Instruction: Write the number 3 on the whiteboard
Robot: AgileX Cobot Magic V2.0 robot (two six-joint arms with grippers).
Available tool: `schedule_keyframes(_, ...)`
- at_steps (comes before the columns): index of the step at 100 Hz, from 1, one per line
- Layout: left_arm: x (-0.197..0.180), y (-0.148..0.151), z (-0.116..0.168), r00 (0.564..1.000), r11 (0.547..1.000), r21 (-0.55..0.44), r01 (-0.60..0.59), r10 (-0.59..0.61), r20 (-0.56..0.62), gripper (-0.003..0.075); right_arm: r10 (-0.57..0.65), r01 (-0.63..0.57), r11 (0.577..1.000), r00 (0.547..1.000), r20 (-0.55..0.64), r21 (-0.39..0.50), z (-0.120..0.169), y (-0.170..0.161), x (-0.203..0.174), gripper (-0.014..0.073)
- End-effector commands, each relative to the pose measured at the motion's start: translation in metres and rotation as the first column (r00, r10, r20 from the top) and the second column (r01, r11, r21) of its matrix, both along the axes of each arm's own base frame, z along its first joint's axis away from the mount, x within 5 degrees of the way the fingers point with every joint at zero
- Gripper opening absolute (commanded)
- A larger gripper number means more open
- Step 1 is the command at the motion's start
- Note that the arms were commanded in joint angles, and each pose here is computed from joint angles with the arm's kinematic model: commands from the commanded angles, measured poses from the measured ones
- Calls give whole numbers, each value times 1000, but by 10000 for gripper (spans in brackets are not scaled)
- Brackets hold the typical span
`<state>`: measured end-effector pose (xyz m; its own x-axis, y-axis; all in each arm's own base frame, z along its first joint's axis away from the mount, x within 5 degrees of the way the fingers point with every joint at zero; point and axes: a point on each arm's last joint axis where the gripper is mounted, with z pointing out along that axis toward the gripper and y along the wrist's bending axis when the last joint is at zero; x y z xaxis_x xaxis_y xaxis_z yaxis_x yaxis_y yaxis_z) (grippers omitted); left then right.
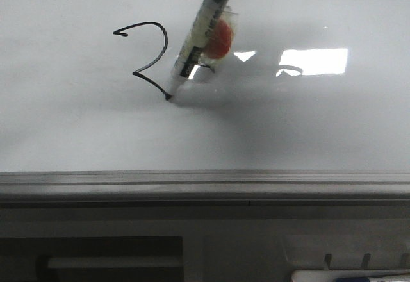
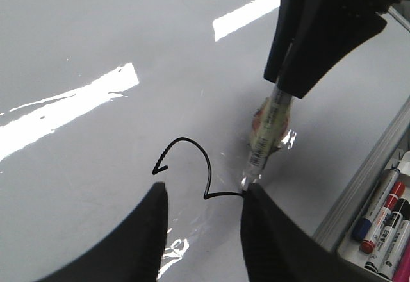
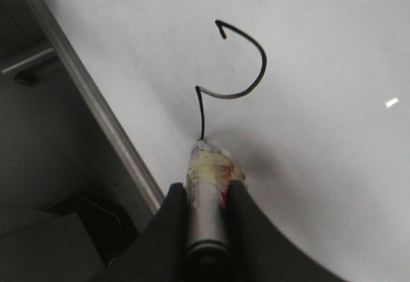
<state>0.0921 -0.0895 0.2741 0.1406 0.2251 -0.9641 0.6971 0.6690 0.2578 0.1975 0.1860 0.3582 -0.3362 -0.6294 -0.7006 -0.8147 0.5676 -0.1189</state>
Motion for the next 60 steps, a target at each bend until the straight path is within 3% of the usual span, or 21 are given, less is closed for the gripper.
schedule_keyframes(1,-1,-2,15,999,997,-75,26,-22,50,242,-11,9,999,999,49,39,11,-4,-3,-40)
schedule_keyframes(17,-1,-2,15,999,997,-75,26,-22,50,242,34,-36,998,999,37,48,-7,19,-2,-40)
schedule_keyframes(33,-1,-2,15,999,997,-74,25,-22,49,242,53,-63,991,995,80,117,-15,45,5,-40)
schedule_keyframes(47,-1,-2,15,999,997,-70,25,-21,48,242,34,-44,983,998,55,176,-9,47,4,-40)
schedule_keyframes(60,-2,-4,15,996,998,-41,41,-38,79,242,62,-73,981,996,67,179,5,39,-11,-40)
